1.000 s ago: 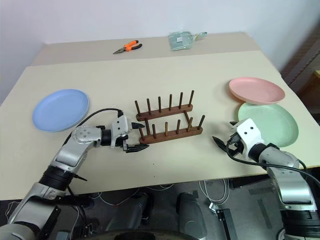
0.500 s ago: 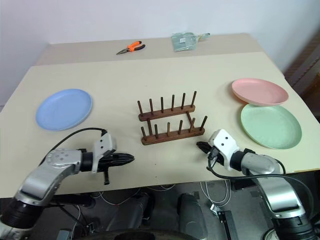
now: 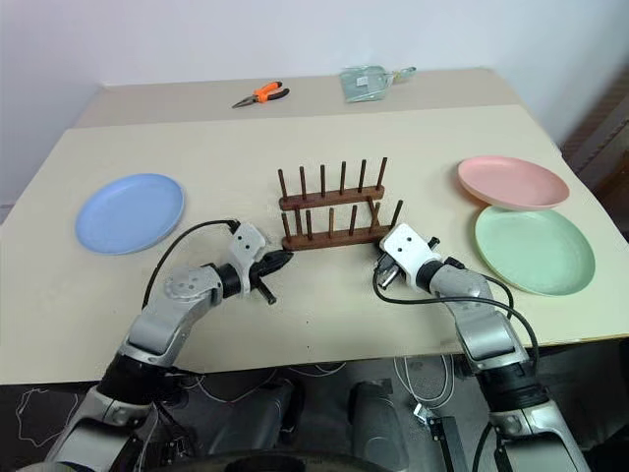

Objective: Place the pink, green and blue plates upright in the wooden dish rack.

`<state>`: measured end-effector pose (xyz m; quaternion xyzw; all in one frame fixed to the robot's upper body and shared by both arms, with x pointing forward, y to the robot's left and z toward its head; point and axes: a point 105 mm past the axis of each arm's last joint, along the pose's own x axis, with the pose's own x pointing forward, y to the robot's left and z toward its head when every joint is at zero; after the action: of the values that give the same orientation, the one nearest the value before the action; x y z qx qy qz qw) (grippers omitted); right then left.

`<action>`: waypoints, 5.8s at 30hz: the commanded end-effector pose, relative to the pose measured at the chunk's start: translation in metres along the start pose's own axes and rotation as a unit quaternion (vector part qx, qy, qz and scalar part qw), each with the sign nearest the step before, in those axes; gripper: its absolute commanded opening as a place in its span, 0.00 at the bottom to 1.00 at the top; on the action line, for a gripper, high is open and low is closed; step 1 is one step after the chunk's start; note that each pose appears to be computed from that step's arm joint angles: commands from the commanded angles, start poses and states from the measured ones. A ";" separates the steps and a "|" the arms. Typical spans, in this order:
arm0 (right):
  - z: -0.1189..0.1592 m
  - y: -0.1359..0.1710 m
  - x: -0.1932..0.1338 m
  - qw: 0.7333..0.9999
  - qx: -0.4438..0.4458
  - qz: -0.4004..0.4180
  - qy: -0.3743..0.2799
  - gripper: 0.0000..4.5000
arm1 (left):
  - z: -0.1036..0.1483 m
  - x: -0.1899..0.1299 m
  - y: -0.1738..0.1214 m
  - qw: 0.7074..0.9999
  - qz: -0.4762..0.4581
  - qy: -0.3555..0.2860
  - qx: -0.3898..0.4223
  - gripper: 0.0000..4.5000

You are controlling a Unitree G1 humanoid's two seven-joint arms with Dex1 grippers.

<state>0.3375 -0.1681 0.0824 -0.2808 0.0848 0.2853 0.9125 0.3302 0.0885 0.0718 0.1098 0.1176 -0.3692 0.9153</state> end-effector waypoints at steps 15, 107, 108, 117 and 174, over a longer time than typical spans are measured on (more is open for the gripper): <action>0.028 -0.105 -0.080 0.984 -0.147 -0.098 0.029 0.68 | 0.006 -0.031 -0.019 0.996 -0.074 -0.039 -0.028 0.00; -0.063 -0.094 -0.099 0.966 0.110 -0.187 0.140 0.14 | 0.036 -0.039 -0.040 0.984 -0.160 -0.084 0.002 0.00; -0.063 -0.095 -0.099 0.966 0.111 -0.189 0.139 0.01 | 0.036 -0.040 -0.040 0.984 -0.160 -0.083 0.002 0.00; 0.080 -0.133 -0.102 0.965 0.046 -0.222 -0.135 0.01 | 0.032 -0.041 -0.035 0.986 -0.145 -0.080 0.000 0.00; 0.234 -0.016 -0.020 0.845 0.385 0.059 -0.366 0.91 | 0.036 -0.056 0.007 0.994 -0.024 -0.110 0.008 0.00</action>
<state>0.3407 -0.0646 0.2682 0.2567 -0.0913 0.3348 0.9021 0.3035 0.1216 0.1115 0.0675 0.0373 -0.3964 0.9148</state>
